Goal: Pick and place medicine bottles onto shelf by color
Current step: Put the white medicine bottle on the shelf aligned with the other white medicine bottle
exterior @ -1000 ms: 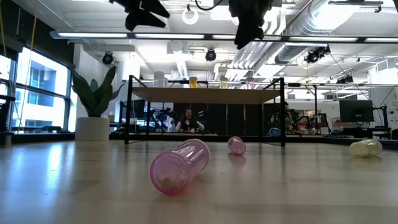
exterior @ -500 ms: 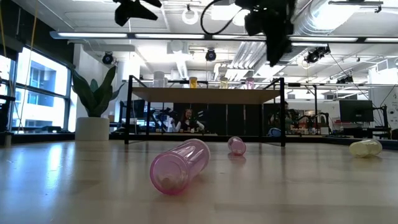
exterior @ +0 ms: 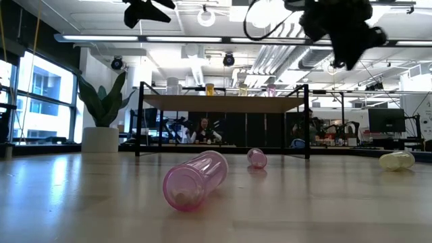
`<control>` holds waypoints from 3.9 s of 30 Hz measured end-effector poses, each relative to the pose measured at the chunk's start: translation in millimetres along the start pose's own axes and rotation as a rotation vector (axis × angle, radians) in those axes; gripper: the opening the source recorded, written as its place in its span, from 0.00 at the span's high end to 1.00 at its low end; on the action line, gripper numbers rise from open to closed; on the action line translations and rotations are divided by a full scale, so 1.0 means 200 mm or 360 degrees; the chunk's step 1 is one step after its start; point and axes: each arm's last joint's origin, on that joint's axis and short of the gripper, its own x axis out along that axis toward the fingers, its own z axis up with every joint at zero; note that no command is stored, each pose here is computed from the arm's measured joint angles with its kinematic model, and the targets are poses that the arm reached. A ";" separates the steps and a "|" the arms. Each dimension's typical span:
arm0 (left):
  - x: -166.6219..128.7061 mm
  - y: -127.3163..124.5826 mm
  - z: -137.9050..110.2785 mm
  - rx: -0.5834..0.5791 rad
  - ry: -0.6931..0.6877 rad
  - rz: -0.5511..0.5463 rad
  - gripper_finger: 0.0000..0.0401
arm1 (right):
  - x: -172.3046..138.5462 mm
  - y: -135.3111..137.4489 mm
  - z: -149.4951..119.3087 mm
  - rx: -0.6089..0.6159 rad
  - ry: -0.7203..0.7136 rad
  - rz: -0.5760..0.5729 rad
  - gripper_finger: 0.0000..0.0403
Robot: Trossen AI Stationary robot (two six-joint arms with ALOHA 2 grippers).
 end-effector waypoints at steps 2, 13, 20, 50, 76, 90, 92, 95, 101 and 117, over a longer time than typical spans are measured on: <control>0.00 0.00 0.00 0.0001 0.0010 0.0002 0.52 | 0.04 0.01 -0.06 0.0019 0.0044 -0.0035 0.64; 0.00 0.01 -0.05 0.0036 0.0179 0.0004 0.52 | 0.14 0.07 -0.33 -0.0191 0.0226 -0.0142 0.64; -0.01 -0.04 -0.10 0.0058 0.0318 -0.0102 0.52 | 0.14 0.10 -0.46 -0.0391 0.0262 -0.0147 0.64; -0.05 -0.25 -0.17 -0.0339 0.0387 -0.0191 0.52 | 0.44 0.04 -0.71 -0.2157 0.0239 0.0009 0.50; -0.05 -0.25 -0.17 -0.0341 0.0349 -0.0138 0.52 | 0.69 -0.07 -0.73 -0.2416 0.0149 0.0250 0.50; -0.05 -0.25 -0.17 -0.0337 0.0328 -0.0101 0.52 | 0.80 -0.08 -0.73 -0.2402 0.0221 0.0186 0.50; -0.05 -0.25 -0.17 -0.0336 0.0328 -0.0102 0.52 | 0.81 -0.07 -0.73 -0.2383 0.0238 0.0166 0.50; -0.05 -0.25 -0.17 -0.0336 0.0328 -0.0102 0.52 | 0.80 -0.05 -0.73 -0.2339 0.0234 0.0160 0.52; -0.05 -0.25 -0.17 -0.0326 0.0328 -0.0103 0.52 | 0.78 -0.02 -0.73 -0.2305 0.0186 0.0210 0.63; -0.05 -0.25 -0.17 -0.0166 0.0325 -0.0125 0.52 | 0.79 -0.01 -0.60 -0.1620 0.0026 0.0088 0.65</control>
